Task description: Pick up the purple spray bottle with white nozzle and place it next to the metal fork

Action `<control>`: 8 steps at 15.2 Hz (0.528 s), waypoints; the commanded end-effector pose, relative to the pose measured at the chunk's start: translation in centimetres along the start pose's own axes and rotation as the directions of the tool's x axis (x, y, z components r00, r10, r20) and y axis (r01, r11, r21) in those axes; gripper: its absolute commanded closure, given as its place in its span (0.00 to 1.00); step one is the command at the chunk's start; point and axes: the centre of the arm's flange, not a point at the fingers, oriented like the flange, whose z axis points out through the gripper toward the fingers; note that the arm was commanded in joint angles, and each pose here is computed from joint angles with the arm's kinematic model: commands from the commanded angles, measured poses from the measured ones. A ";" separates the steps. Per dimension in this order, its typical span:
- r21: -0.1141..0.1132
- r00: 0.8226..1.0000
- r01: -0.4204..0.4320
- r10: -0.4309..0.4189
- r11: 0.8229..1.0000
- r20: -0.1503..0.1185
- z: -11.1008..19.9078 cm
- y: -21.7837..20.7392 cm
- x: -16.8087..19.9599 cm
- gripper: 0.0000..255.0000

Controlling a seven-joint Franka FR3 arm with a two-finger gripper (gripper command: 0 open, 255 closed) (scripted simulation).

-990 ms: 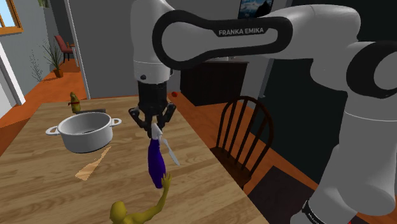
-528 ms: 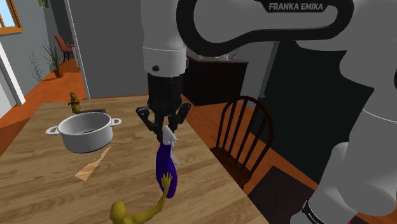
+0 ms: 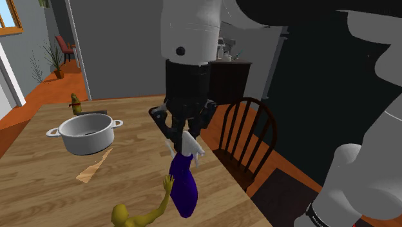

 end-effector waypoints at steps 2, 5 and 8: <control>-0.001 1.000 -0.001 0.001 1.000 0.000 -1.7 0.1 -3.9 1.00; -0.001 1.000 -0.001 0.001 1.000 0.000 -3.3 0.1 -7.6 1.00; -0.001 1.000 -0.001 0.001 1.000 0.000 -4.9 0.1 -11.2 1.00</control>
